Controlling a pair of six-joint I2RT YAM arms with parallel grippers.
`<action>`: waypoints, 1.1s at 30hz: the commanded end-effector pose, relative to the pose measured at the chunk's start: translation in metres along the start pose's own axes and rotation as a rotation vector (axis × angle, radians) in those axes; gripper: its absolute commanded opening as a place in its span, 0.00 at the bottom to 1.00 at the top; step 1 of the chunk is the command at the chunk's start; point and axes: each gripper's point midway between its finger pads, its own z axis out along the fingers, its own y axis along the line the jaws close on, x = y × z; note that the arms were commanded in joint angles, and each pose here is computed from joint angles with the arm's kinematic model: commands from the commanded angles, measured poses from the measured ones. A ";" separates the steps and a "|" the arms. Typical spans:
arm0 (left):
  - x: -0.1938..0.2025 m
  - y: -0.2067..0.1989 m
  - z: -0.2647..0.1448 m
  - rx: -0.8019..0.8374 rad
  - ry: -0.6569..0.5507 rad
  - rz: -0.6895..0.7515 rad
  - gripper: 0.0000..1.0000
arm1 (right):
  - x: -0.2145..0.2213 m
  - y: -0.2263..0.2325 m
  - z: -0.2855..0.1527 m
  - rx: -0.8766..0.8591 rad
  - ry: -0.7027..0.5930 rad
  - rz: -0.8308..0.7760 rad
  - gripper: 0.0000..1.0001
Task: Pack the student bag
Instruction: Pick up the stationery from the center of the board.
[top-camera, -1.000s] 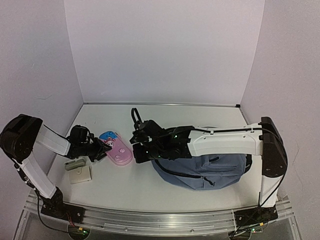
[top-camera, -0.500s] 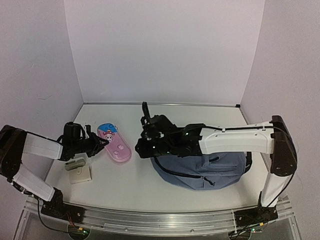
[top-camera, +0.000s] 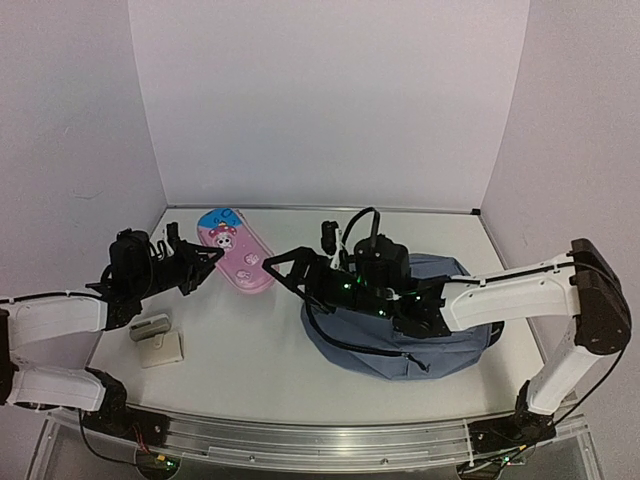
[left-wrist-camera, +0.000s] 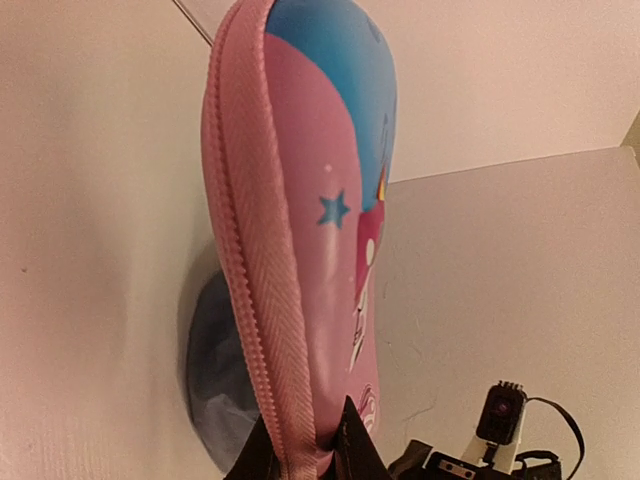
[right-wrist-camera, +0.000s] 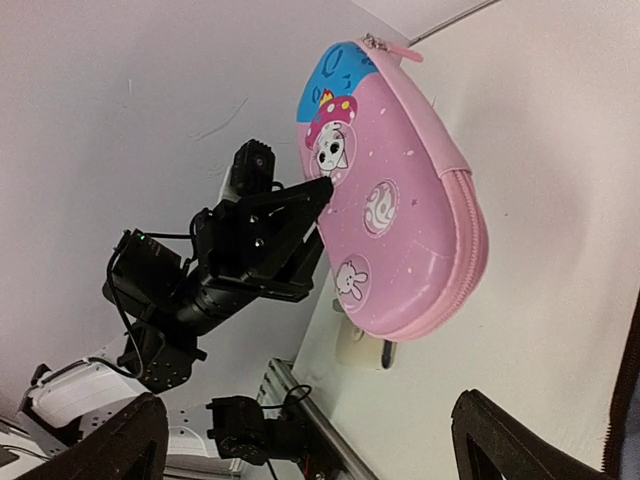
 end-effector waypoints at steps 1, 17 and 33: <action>-0.009 -0.086 -0.010 0.223 -0.058 0.033 0.00 | -0.006 0.031 0.008 -0.183 -0.034 0.102 0.98; 0.011 -0.111 -0.015 0.304 -0.010 -0.011 0.00 | -0.029 0.035 0.035 -0.190 -0.138 0.014 0.76; 0.043 -0.090 0.004 0.120 0.153 0.089 0.79 | -0.083 0.048 -0.007 -0.177 -0.291 -0.111 0.07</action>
